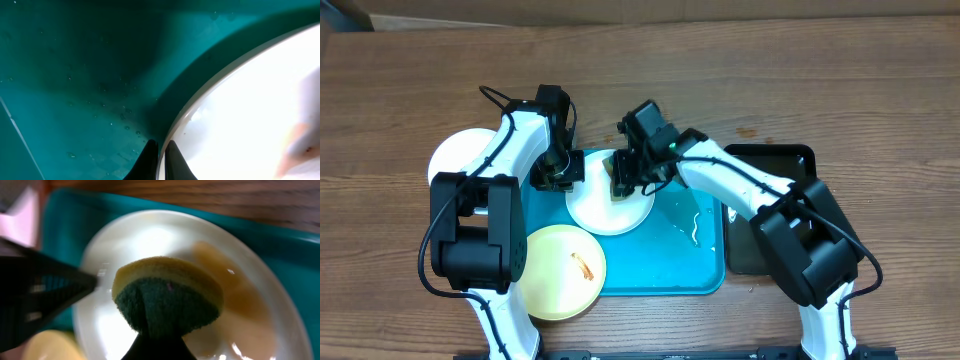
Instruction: Clean dirty plates on tray and stack at the side
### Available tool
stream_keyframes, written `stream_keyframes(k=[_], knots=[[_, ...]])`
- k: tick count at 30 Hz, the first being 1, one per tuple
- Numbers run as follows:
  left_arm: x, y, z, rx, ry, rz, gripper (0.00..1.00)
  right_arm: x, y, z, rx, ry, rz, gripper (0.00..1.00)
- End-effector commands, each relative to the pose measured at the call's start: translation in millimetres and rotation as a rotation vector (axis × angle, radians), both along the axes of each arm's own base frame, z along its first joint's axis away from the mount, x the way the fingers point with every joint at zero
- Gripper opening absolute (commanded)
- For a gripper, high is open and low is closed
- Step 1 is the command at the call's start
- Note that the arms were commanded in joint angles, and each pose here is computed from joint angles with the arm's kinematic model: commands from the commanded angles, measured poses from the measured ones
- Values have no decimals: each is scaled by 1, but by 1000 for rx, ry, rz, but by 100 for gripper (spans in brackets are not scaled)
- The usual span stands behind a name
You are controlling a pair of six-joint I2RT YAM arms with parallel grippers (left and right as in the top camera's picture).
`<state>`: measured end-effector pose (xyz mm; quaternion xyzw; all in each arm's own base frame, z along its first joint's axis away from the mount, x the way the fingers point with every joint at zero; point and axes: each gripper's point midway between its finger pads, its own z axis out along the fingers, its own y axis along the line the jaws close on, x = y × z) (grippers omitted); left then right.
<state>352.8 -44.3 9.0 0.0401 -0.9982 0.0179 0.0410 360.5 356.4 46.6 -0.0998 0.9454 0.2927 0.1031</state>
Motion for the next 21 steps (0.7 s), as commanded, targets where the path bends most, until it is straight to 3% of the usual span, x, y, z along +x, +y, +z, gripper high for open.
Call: stream_keyframes(k=[1, 8, 14, 21], knots=[[5, 12, 1, 48, -19, 41, 4, 15, 10, 101, 242, -98, 94, 4], [6, 12, 2, 48, -23, 41, 4, 29, -85, 172, 224, -143, -65, 4], [7, 12, 3, 50, -28, 39, 4, 17, -155, 170, 146, -33, -171, 4], [8, 12, 3, 50, -31, 39, 4, 7, -96, 173, 382, -25, -23, 4]])
